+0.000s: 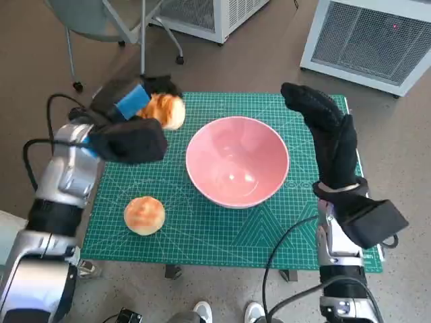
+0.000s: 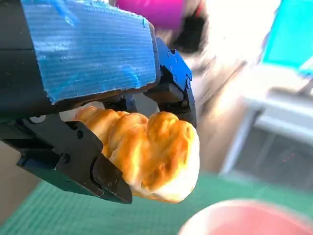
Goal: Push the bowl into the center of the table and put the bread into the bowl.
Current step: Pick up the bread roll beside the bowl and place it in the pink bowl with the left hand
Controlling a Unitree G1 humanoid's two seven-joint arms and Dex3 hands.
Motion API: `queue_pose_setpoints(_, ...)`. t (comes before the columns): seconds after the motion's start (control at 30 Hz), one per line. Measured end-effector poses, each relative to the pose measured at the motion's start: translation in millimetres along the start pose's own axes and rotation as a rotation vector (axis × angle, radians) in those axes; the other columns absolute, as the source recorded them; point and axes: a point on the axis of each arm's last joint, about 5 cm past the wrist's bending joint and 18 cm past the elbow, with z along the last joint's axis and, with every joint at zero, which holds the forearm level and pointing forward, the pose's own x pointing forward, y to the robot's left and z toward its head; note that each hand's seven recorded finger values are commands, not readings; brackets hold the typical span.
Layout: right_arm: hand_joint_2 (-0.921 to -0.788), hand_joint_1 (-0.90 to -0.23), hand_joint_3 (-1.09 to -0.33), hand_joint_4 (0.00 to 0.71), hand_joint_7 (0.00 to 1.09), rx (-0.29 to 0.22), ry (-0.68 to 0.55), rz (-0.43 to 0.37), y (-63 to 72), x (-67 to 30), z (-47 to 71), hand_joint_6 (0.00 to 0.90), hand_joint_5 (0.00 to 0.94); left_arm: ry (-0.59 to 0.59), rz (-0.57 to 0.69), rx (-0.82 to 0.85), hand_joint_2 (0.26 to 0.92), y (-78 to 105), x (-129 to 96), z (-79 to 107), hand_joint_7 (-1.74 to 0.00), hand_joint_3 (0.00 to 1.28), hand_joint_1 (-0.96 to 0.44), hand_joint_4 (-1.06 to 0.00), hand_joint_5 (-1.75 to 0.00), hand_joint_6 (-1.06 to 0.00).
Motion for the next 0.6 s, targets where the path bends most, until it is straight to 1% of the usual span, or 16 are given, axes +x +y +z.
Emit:
queue_pose_setpoints(0.1, -0.921, -0.73, -0.741, 0.185, 0.57, 0.001, -0.001, -0.001, 0.0, 0.0, 0.2, -0.001, 0.001, -0.098, 0.077, 0.004, 0.896, -2.0, -7.2, 9.8, -0.92, 0.05, 0.0, -0.77, -1.21, -0.72)
queue_pose_setpoints(0.17, -0.921, -0.728, -0.741, 0.185, 0.57, 0.002, 0.001, -0.003, -0.4, -0.8, 0.1, -0.001, 0.001, -0.19, 0.131, -0.001, 0.897, -6.7, -11.0, 18.6, -0.93, 0.05, 0.0, -0.77, -1.21, -0.72)
queue_pose_setpoints(0.27, -0.921, -0.724, -0.742, 0.185, 0.57, 0.004, 0.001, -0.003, -0.1, -0.8, 0.0, -0.001, 0.001, -0.308, 0.164, -0.014, 0.912, -15.6, -11.9, 29.4, -1.03, 0.04, 0.0, -0.76, -1.17, -0.67)
queue_pose_setpoints(0.37, -0.921, -0.721, -0.742, 0.185, 0.57, 0.006, 0.0, -0.002, 0.6, -0.6, 0.1, -0.001, 0.001, -0.384, 0.15, -0.018, 0.917, -24.6, -10.9, 37.8, -1.08, 0.04, 0.0, -0.76, -1.15, -0.65)
queue_pose_setpoints(0.6, -0.921, -0.709, -0.744, 0.185, 0.57, 0.014, -0.001, -0.012, -0.7, -1.5, 0.3, -0.001, 0.0, -0.459, 0.04, 0.014, 0.92, -46.6, -7.0, 53.2, -1.11, 0.05, 0.0, -0.72, -1.17, -0.64)
